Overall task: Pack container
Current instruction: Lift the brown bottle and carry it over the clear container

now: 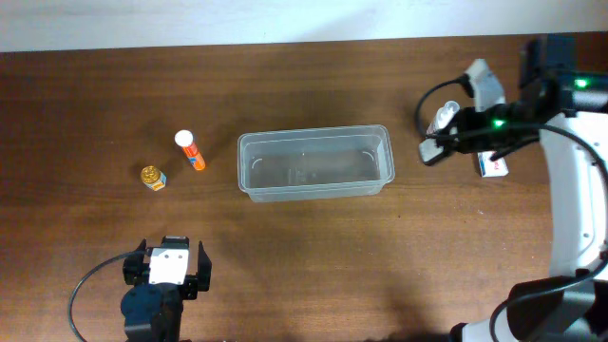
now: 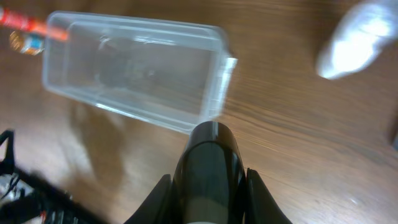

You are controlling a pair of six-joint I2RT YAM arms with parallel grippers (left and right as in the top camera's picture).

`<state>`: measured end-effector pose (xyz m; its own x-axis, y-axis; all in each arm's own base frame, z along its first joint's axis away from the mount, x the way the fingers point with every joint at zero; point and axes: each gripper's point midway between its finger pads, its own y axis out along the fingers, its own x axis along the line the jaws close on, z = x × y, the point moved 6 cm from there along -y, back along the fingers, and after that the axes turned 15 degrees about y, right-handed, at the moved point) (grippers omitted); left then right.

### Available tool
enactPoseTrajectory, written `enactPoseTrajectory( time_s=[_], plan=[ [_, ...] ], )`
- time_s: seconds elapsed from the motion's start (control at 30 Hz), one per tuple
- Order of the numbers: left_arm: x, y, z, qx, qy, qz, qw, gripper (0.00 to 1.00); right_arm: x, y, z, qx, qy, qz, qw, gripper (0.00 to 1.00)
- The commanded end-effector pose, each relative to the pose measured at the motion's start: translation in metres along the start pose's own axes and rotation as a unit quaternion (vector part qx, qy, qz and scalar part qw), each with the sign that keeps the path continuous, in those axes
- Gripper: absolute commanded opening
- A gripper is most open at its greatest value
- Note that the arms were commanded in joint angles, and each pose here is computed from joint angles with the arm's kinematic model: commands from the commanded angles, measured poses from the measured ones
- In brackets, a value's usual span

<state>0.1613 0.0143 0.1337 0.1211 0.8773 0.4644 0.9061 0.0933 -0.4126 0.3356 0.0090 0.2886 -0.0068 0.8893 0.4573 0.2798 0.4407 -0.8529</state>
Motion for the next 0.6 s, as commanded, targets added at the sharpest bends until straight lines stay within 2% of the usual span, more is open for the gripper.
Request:
enactPoseTrajectory(
  time_s=[0.0,0.3,0.57],
  plan=[
    [0.0,0.0,0.002,0.006,-0.004,-0.002,1.0,1.0,0.04,-0.001,0.0,-0.011,-0.038,-0.037,0.999,0.16],
    [0.0,0.0,0.002,0.006,-0.004,-0.002,1.0,1.0,0.079,0.026,-0.019,-0.082,-0.032,0.065,0.994,0.16],
    [0.0,0.0,0.002,0.006,-0.004,-0.002,1.0,1.0,0.091,0.063,-0.021,-0.072,-0.034,0.113,0.99,0.16]
  ],
)
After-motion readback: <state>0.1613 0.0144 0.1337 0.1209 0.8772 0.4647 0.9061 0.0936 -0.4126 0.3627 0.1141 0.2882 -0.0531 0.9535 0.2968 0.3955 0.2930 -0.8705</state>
